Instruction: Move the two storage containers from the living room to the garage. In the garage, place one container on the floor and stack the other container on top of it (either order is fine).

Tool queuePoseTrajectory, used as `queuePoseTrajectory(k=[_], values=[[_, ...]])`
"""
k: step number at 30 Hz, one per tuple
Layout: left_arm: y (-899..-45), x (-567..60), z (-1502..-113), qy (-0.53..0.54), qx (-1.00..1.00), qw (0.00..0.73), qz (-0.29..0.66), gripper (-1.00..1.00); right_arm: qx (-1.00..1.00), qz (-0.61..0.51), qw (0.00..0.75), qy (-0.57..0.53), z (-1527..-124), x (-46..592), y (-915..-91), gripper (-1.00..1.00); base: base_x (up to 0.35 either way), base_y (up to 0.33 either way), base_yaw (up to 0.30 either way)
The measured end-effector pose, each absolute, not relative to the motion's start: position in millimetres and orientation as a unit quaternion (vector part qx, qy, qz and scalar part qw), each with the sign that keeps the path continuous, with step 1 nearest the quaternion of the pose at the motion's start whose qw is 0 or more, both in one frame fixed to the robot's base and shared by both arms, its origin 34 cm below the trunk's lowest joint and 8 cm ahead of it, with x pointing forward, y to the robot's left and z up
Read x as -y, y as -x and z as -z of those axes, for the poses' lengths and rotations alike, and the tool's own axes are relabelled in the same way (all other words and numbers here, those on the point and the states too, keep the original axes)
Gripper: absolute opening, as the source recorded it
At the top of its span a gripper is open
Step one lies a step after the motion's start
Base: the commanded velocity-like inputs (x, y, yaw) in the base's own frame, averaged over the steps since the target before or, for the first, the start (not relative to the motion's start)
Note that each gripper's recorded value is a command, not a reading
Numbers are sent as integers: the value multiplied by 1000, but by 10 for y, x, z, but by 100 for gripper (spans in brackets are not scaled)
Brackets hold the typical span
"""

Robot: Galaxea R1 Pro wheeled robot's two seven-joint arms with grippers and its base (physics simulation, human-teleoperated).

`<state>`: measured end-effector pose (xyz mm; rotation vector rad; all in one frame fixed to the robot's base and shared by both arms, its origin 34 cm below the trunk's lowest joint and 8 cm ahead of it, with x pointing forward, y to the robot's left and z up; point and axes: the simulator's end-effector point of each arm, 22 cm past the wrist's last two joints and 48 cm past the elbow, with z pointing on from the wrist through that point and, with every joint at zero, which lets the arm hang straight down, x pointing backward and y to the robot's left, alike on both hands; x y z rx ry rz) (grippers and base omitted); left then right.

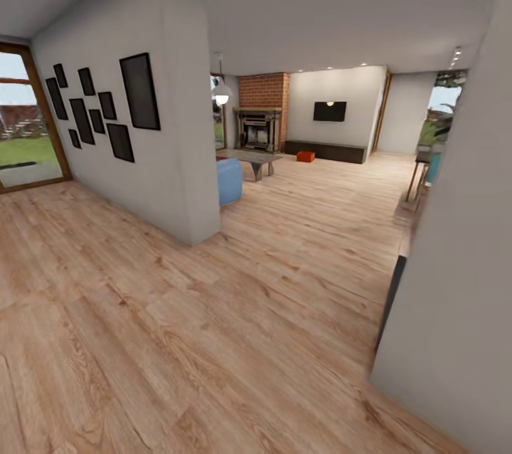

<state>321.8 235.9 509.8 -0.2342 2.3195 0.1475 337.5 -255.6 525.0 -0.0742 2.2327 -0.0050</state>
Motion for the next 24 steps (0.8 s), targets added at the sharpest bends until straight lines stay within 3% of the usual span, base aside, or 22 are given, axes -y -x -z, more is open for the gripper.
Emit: queuePoseTrajectory(k=[24], values=[[-3217,-2373,-5098,92,-913,392,-59,100,-898,2,438,30,-5250,2557,-3375,100,326,0,0]])
